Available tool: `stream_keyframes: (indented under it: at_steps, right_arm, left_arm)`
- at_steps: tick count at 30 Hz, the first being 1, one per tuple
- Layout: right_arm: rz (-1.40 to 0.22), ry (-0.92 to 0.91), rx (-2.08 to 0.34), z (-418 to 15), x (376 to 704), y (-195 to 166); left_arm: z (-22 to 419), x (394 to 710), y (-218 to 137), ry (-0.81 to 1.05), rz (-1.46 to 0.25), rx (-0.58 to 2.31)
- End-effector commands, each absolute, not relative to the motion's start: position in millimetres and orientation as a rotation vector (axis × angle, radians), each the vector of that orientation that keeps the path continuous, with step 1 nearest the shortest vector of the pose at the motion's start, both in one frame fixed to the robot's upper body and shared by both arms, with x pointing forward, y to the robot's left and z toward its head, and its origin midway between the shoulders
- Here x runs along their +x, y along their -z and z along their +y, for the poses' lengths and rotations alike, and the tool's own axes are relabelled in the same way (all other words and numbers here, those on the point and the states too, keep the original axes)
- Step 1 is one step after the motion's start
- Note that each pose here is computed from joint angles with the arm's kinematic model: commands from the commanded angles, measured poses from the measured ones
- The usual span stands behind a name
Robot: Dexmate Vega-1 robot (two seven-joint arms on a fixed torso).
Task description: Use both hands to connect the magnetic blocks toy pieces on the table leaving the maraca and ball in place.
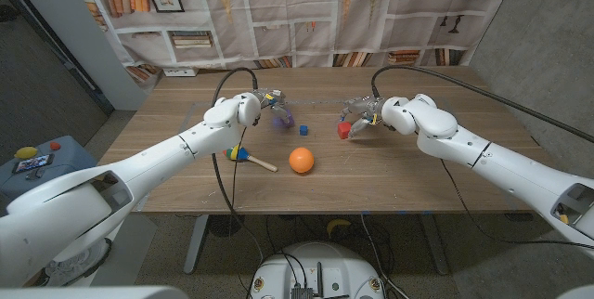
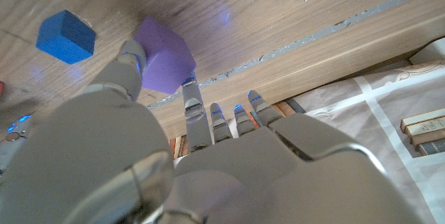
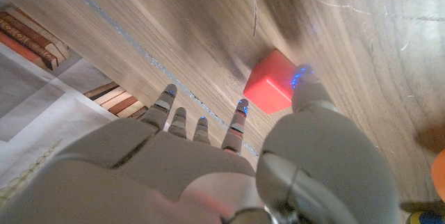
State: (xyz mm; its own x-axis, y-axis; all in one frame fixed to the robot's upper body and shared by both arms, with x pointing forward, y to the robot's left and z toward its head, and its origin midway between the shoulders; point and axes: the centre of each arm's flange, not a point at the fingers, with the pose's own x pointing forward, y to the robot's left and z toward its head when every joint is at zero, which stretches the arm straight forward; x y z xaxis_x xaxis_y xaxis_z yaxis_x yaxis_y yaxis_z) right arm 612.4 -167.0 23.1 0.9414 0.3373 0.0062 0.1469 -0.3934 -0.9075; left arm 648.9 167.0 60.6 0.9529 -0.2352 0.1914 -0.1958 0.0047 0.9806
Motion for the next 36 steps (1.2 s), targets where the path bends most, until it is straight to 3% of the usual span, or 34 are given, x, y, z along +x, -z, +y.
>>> stream_keyframes:
  at_steps: [1, 36]
  right_arm:
    - [-0.399, -0.157, -1.963, -165.5, 611.3, -19.5]
    - [-0.406, -0.175, -1.943, -156.0, 615.6, -23.3]
  left_arm:
    - [167.2, 648.0, -61.5, 0.029, -0.344, 1.582]
    - [168.9, 651.7, -56.7, 0.036, -0.332, 1.577]
